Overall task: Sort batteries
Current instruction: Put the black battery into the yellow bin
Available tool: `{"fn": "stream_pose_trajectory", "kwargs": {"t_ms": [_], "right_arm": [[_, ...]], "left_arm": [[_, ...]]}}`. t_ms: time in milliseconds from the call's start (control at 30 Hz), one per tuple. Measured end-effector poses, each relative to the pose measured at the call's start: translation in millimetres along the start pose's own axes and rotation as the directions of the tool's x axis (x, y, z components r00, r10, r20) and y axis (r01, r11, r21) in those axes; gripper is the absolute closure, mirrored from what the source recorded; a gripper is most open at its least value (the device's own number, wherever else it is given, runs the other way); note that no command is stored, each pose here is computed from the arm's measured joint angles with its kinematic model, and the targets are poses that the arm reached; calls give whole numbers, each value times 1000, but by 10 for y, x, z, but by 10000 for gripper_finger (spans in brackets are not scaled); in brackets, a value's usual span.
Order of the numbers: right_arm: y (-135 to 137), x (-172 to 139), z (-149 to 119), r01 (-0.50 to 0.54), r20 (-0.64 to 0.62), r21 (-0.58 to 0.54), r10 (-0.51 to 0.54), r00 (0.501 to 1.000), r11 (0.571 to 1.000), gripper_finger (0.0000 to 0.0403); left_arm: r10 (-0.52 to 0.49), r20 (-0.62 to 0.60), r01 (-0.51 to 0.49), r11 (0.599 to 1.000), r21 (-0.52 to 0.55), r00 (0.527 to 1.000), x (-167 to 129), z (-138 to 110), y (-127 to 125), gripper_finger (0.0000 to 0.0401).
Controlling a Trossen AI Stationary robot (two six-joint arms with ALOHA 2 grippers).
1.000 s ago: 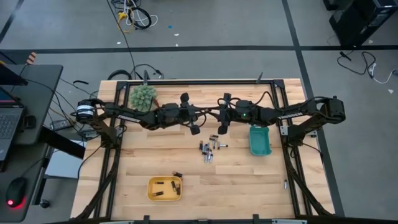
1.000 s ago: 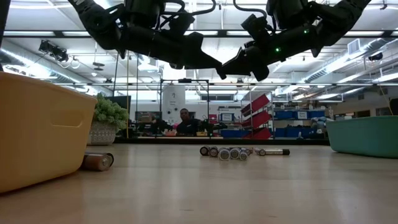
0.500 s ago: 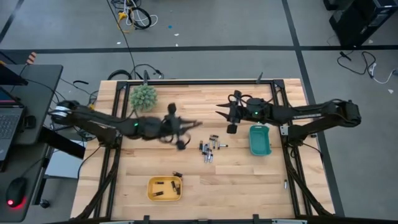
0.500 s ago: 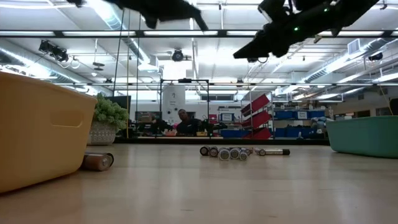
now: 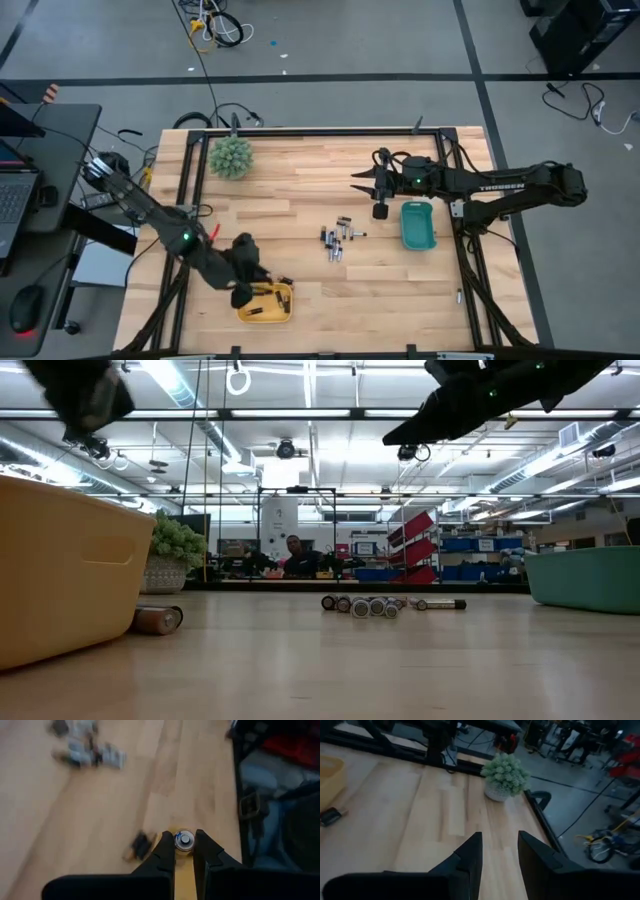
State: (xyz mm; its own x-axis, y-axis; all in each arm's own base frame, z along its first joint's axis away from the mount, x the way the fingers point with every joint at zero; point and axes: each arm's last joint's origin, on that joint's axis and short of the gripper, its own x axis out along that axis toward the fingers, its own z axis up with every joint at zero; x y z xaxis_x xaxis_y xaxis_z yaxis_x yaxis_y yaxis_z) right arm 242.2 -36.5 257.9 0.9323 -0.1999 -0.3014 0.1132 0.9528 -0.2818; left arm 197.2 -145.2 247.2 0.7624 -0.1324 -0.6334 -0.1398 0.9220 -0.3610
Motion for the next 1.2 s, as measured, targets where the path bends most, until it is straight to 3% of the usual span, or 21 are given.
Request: {"fn": "stream_pose_trajectory", "kwargs": {"t_ms": [267,467,600,833,1067,1200], "right_arm": [[87,-6,-3,-76,-7,93,77,997,993,293],[185,-17,22,-116,3,107,117,993,987,292],[228,-24,35,-134,9,103,133,991,986,294],[248,-27,38,-140,9,116,140,990,983,293],[250,-27,27,-140,-3,116,141,990,983,295],[247,-25,21,-126,-11,113,128,992,986,295]], "left_arm": [[33,-98,-41,995,-89,995,108,-251,-103,383],[0,-151,-15,995,-94,988,158,-357,-176,379],[-48,-166,26,991,-135,985,160,-349,-208,354],[-51,-162,26,988,-150,985,162,-344,-210,309],[-44,-147,21,987,-159,988,173,-320,-199,290],[-28,-9,27,988,-152,1000,205,-199,-203,289]]}}
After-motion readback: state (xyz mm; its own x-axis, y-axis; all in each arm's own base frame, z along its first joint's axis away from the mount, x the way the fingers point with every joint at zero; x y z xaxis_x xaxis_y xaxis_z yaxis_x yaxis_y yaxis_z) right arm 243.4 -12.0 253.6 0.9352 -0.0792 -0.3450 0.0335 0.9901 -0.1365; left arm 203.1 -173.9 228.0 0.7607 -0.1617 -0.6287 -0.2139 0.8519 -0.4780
